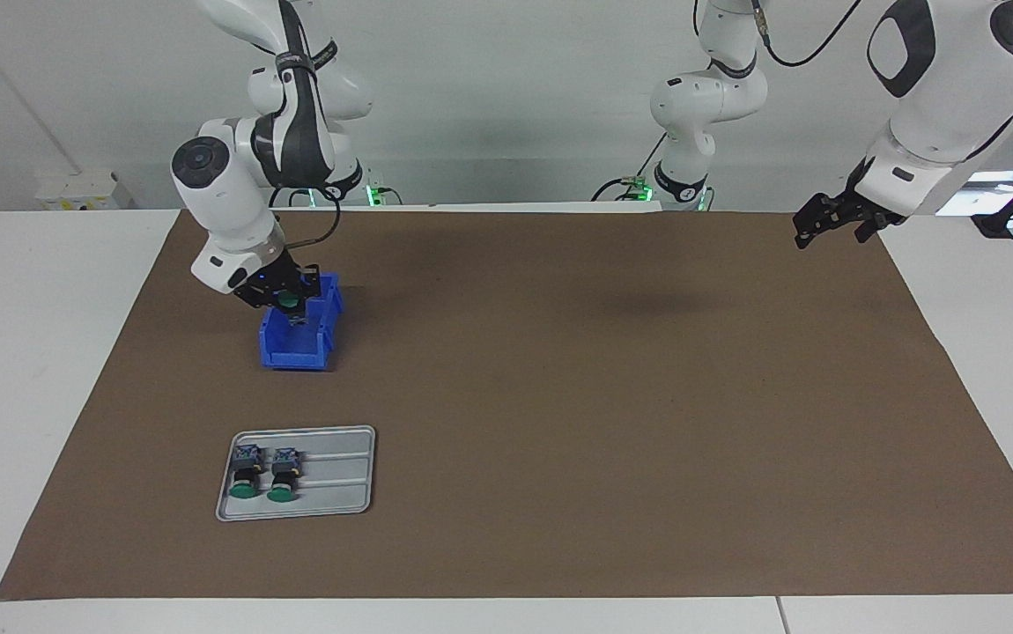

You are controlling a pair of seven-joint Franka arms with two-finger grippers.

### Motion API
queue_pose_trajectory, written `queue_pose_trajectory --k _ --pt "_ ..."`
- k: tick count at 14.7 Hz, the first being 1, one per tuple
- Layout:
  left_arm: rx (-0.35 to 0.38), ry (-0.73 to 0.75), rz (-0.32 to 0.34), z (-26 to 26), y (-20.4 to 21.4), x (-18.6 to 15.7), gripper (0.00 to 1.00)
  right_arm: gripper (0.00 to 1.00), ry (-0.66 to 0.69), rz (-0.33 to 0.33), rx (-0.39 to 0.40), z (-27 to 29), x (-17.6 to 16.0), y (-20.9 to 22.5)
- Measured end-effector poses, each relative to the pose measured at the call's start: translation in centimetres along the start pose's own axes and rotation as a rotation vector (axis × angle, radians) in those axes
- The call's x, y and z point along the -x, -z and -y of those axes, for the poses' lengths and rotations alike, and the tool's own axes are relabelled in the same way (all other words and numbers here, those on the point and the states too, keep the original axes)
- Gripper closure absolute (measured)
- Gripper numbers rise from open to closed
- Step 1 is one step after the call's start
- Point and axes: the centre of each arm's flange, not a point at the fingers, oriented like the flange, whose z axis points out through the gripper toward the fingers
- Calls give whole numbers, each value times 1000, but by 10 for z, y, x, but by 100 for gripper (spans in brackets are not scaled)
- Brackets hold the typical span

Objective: Place and press button with both arms
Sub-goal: 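Carry the green button to the blue bin with the right gripper, then lower the button into the blue bin and open the right gripper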

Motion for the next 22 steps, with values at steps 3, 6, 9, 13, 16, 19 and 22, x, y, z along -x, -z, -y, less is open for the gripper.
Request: queue_pose_trajectory --k 3,6,9,13,16,19,22 --pt "-2 -12 3 -6 -1 1 0 67 -1 -2 0 0 3 -18" --pt "-4 -26 5 -14 -2 1 0 67 -2 -4 0 0 1 -26" --pt "-4 -19 5 -14 -2 1 0 57 -2 -3 0 -1 1 -27" --pt "-4 -13 5 -12 -2 1 0 49 -2 -4 0 -1 1 -26" --pt "-4 -12 4 -12 -1 1 0 47 -2 -9 1 -1 -1 -24" --pt "-4 -11 4 -12 -1 2 0 45 -1 -1 -1 -1 -4 -14" --pt "-3 -7 4 -11 -1 1 0 42 0 14 -4 -2 -13 13"
